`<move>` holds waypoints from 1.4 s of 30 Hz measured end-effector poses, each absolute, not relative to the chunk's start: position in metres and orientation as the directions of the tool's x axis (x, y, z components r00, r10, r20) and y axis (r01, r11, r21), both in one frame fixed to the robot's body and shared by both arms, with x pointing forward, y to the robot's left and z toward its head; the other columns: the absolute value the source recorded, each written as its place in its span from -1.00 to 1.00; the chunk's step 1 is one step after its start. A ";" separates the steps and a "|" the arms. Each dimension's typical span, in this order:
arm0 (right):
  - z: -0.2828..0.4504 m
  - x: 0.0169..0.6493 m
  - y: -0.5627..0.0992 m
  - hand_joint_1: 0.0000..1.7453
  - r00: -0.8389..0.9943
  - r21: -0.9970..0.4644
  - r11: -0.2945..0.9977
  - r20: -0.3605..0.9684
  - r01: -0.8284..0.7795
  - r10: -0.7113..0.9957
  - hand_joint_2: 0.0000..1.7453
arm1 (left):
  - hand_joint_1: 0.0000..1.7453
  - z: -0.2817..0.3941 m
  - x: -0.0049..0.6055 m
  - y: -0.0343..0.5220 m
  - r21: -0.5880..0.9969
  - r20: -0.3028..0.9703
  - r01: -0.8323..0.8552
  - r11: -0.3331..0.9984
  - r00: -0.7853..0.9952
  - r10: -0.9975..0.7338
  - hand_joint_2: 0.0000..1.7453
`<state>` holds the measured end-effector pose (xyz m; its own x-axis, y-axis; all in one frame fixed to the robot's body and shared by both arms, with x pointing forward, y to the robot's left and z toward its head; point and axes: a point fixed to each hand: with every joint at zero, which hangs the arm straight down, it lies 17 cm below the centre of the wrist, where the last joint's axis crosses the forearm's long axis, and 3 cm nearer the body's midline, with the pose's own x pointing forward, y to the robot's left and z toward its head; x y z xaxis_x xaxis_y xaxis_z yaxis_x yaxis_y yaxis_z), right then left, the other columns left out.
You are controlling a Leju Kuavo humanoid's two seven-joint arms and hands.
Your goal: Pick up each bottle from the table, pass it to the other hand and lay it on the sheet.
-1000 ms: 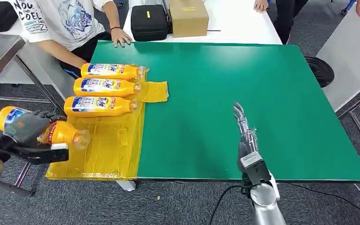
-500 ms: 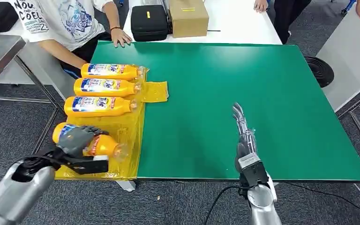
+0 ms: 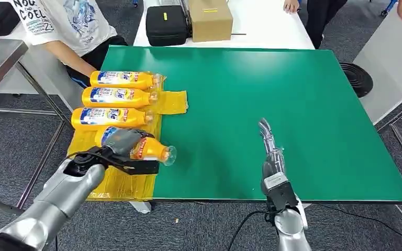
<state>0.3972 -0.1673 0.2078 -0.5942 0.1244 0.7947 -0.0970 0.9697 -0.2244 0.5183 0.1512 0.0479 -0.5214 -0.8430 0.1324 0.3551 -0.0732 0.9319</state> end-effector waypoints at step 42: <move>0.189 0.403 -0.182 -1.00 -0.564 -0.174 0.981 0.820 -0.085 0.097 -1.00 | 1.00 0.019 0.539 0.233 0.786 -0.092 0.488 -0.379 -0.514 -0.853 1.00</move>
